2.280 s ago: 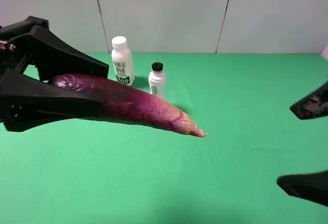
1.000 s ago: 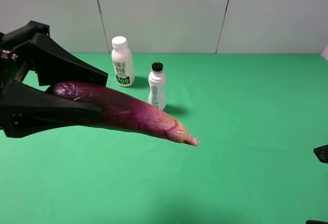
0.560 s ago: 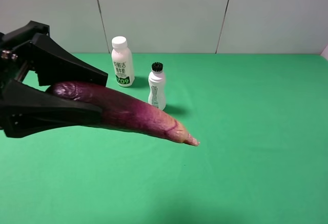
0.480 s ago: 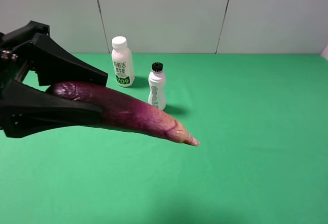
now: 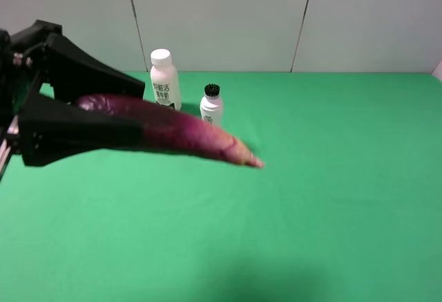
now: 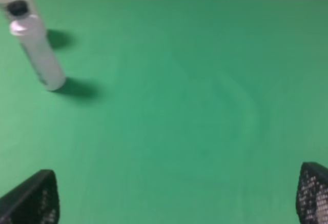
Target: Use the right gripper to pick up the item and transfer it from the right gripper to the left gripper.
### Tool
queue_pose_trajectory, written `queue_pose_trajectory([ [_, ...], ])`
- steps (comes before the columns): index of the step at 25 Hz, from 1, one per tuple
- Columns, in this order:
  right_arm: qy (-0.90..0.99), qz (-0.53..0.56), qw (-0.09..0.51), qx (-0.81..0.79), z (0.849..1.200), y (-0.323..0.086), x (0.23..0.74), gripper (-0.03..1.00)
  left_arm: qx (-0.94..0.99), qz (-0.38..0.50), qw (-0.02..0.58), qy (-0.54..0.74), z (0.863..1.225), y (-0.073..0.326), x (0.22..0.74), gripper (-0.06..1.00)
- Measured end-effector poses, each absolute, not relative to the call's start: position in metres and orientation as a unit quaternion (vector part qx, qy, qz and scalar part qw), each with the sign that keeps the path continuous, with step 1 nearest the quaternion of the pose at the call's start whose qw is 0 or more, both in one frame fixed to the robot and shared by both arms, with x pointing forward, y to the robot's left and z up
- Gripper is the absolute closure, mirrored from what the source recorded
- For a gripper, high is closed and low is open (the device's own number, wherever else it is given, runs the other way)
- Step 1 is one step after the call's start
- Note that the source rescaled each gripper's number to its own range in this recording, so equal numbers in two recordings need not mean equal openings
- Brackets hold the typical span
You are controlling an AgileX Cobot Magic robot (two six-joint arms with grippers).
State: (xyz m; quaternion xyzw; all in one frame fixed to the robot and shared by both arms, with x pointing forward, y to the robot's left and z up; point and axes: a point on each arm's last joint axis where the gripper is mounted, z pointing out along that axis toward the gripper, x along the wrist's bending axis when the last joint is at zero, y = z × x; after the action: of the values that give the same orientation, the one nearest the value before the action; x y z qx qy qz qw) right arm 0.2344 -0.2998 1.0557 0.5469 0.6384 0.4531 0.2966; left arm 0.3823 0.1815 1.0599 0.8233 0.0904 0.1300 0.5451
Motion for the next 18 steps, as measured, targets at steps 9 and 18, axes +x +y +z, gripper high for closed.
queue_pose_trajectory([
  [9,0.632,0.452,0.299,0.554,1.056,-0.299,0.234,-0.03,0.746,0.099,0.588,0.297,1.067,0.186,0.399,0.94],
  [18,0.632,0.453,0.297,0.554,1.056,-0.299,0.234,-0.03,0.675,0.037,0.594,0.436,1.067,0.191,0.405,0.94],
])
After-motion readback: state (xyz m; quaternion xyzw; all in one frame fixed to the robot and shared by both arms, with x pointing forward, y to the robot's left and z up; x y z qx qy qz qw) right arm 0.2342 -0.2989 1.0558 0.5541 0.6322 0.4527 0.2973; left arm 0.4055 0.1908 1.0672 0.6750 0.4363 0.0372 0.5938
